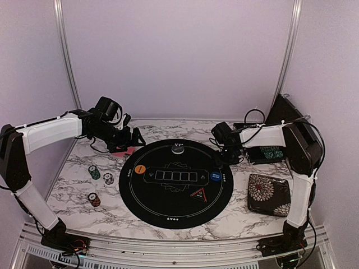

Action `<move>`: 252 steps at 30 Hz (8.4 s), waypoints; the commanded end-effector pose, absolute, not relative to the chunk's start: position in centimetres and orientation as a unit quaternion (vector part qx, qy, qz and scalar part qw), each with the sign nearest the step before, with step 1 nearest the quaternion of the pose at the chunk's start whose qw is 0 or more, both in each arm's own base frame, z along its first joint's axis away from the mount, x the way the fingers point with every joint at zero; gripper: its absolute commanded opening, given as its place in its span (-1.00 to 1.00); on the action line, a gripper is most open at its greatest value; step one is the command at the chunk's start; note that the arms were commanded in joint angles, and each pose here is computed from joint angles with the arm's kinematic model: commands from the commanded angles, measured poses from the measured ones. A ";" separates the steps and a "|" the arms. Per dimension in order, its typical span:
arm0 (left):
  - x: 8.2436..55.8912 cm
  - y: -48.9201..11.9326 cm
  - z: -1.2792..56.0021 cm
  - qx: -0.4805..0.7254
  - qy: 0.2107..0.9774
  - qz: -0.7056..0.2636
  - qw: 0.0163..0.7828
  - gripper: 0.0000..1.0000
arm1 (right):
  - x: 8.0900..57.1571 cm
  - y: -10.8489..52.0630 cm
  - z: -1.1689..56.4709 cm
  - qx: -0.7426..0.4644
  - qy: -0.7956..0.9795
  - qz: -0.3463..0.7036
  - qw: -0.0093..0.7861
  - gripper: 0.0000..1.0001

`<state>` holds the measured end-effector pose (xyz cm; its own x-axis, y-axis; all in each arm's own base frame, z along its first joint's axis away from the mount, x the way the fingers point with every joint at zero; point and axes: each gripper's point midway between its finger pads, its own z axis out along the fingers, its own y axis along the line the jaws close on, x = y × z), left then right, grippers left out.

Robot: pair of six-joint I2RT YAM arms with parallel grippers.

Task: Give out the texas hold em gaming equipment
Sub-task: Move the pile of poker chips to the small blind area, then pick up the pile of poker chips from the pile of poker chips.

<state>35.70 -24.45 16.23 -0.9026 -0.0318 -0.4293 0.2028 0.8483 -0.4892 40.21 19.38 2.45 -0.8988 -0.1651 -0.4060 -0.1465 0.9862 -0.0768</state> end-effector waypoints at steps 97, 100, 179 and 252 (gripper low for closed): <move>28.6 -12.8 5.4 -0.080 0.990 0.035 0.113 0.41 | 37.4 27.1 17.5 -0.217 0.890 0.135 0.378 0.48; 28.9 -12.8 5.2 -0.079 0.990 0.037 0.113 0.39 | 37.3 27.0 17.6 -0.217 0.890 0.135 0.378 0.48; 29.8 -11.7 2.0 -0.081 0.992 0.042 0.082 -0.07 | 38.0 26.0 16.1 -0.211 0.900 0.116 0.364 0.48; 30.4 -11.9 4.4 -0.066 0.992 0.037 0.101 -0.26 | 38.0 25.9 15.9 -0.211 0.901 0.114 0.362 0.49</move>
